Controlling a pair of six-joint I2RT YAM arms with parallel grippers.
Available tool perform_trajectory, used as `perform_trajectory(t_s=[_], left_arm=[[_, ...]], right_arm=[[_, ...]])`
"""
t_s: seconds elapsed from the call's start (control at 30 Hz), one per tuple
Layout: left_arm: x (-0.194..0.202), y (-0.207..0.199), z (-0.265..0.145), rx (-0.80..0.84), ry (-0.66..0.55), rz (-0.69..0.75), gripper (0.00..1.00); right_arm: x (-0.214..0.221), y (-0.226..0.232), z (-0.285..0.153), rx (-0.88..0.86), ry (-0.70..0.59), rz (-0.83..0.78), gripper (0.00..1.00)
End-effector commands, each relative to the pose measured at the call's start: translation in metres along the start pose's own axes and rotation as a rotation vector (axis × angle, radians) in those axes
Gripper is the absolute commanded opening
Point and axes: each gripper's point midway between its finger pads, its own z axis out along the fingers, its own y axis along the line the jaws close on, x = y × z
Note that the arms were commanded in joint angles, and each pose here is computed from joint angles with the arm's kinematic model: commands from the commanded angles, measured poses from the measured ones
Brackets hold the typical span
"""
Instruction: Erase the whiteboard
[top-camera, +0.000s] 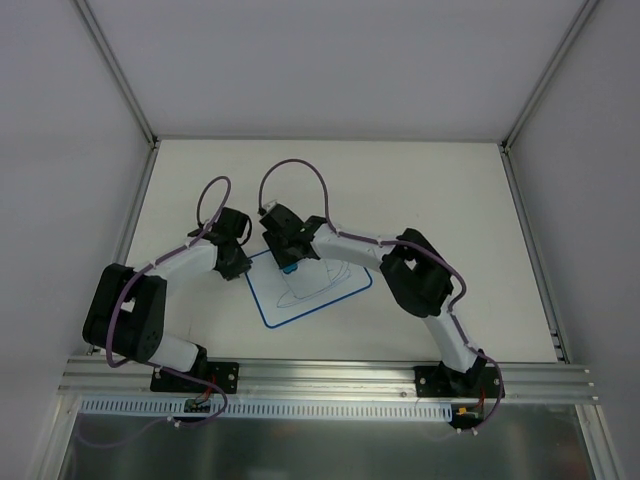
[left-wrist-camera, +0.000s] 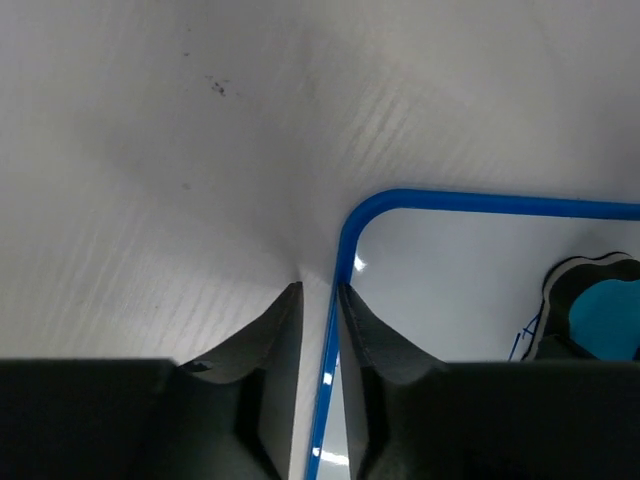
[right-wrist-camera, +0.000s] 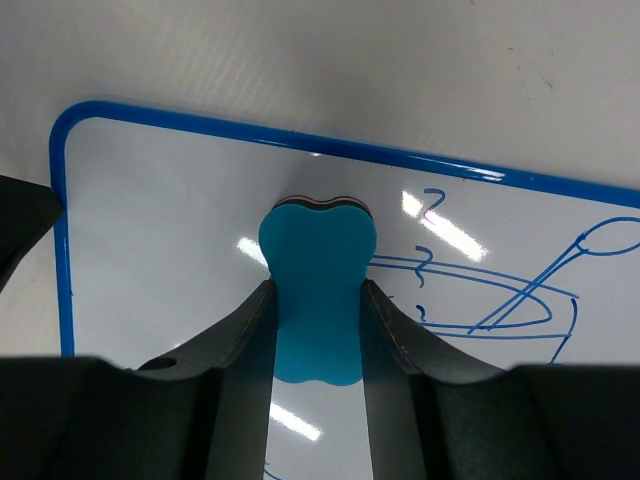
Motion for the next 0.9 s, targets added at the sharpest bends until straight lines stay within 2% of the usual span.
perform_trajectory(t_s=[0.0, 0.17, 0.63, 0.7, 0.87], left_arm=[[0.016, 0.015, 0.015, -0.057, 0.042, -0.027, 0.19], [0.019, 0.019, 0.018, -0.075, 0.048, -0.026, 0.0], [0.02, 0.018, 0.018, -0.069, 0.057, -0.001, 0.0], [0.021, 0.019, 0.018, -0.07, 0.06, 0.004, 0.0], [0.02, 0.018, 0.018, -0.067, 0.059, 0.008, 0.0]], right_arm=[[-0.01, 0.003, 0.0, 0.04, -0.043, 0.045, 0.0], [-0.003, -0.032, -0.01, 0.171, -0.034, 0.096, 0.0], [0.044, -0.165, -0.032, 0.401, 0.136, 0.295, 0.0], [0.042, -0.169, -0.034, 0.407, 0.148, 0.289, 0.0], [0.03, -0.142, -0.021, 0.35, 0.186, 0.253, 0.0]])
